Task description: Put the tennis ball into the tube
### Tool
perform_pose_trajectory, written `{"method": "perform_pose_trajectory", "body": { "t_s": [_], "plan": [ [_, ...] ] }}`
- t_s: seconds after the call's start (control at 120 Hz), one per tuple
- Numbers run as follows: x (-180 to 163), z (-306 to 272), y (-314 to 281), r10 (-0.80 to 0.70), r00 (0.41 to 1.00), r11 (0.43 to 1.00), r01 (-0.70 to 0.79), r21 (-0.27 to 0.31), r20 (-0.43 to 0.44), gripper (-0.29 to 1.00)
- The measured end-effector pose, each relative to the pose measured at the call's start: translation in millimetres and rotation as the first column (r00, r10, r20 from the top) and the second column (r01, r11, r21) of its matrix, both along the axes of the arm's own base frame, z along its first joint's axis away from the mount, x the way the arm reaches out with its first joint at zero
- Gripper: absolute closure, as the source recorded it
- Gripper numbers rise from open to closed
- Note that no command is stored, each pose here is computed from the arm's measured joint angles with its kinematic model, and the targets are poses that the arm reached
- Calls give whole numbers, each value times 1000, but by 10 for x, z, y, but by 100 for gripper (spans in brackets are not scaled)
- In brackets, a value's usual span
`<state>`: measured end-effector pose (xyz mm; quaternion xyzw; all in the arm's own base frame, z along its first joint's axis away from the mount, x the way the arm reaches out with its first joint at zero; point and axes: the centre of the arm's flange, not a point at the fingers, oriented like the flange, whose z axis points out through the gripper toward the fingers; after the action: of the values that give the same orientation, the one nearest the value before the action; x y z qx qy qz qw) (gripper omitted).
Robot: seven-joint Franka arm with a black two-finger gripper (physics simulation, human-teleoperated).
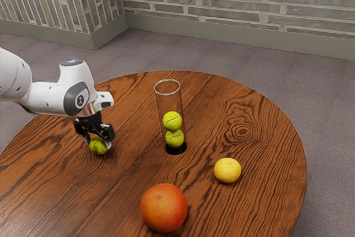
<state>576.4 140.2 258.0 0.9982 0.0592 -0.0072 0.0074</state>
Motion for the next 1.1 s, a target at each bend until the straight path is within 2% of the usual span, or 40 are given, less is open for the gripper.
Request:
{"method": "perform_pose_trajectory", "body": {
  "t_s": [0.167,0.442,0.508,0.675,0.783,0.85,0.967,1.1],
  "plan": [
    [8,-59,-4,-7,1000,1000,7,4,2,22],
    [14,40,-23,-8,1000,1000,8,10,16,32],
    [8,267,-53,-9,999,1000,9,13,33,35],
    [4,1465,-642,-72,987,997,72,11,143,41],
    [179,2275,-1042,-116,970,993,114,23,212,42],
    [269,2644,-1327,-149,963,989,144,35,226,41],
    [449,2832,-1866,-209,959,978,203,51,192,41],
    [651,2757,-2140,-225,963,974,217,66,148,40]
  ]
}}
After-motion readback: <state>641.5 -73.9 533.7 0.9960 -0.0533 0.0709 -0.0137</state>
